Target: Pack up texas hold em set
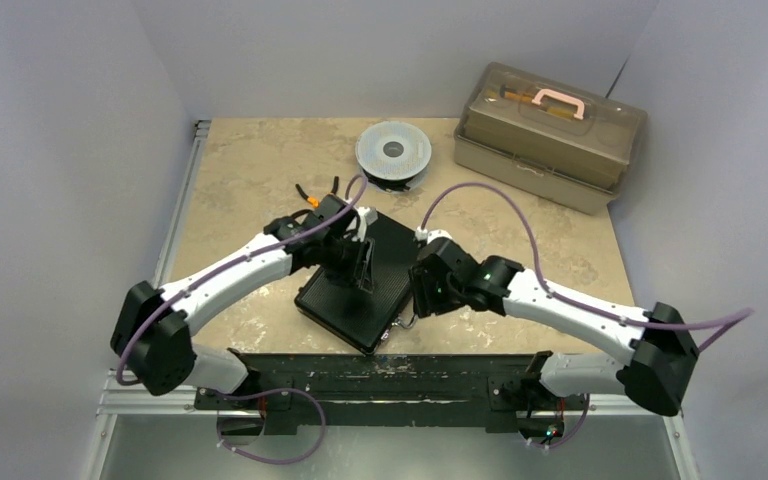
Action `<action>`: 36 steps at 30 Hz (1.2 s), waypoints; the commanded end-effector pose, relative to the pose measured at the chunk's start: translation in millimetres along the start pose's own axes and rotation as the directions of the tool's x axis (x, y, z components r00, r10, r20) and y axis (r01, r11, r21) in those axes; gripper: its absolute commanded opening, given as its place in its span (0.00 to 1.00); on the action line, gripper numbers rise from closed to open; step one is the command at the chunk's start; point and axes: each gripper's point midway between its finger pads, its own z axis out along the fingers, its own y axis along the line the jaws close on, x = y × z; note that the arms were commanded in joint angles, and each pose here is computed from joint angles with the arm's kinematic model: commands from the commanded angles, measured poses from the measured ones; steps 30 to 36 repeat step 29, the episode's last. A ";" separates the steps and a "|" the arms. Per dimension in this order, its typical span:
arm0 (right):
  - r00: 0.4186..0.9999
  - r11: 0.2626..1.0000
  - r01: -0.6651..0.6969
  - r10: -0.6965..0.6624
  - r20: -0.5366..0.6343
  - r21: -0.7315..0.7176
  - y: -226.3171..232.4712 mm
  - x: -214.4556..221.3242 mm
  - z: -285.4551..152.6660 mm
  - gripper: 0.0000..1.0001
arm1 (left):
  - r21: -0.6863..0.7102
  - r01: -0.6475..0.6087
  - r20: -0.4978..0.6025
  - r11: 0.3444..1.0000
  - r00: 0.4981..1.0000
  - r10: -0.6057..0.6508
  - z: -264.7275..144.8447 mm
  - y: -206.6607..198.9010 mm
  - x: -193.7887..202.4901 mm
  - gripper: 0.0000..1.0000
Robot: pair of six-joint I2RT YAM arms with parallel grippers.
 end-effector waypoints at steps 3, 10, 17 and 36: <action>0.924 0.919 -0.152 0.001 0.381 0.365 -70.5 -104.7 -112.1 0.63 | -0.087 -0.140 0.395 0.986 0.904 0.163 -125.7 -25.6 -82.2 0.48; 0.721 0.843 -0.311 -0.092 0.687 0.439 -100.7 -188.8 -253.1 0.97 | -0.263 -0.087 0.779 0.961 0.569 0.264 -300.2 -26.8 -128.7 0.74; 0.593 0.795 -0.410 -0.140 0.793 0.447 -121.0 -207.7 -323.5 0.99 | -0.332 0.032 0.932 0.943 0.163 0.323 -425.3 -14.4 -122.6 0.88; 0.517 0.856 -0.423 -0.041 0.855 0.296 -112.8 -212.9 -345.2 0.99 | -0.427 0.141 0.897 0.893 0.191 0.399 -429.5 16.3 -108.3 0.88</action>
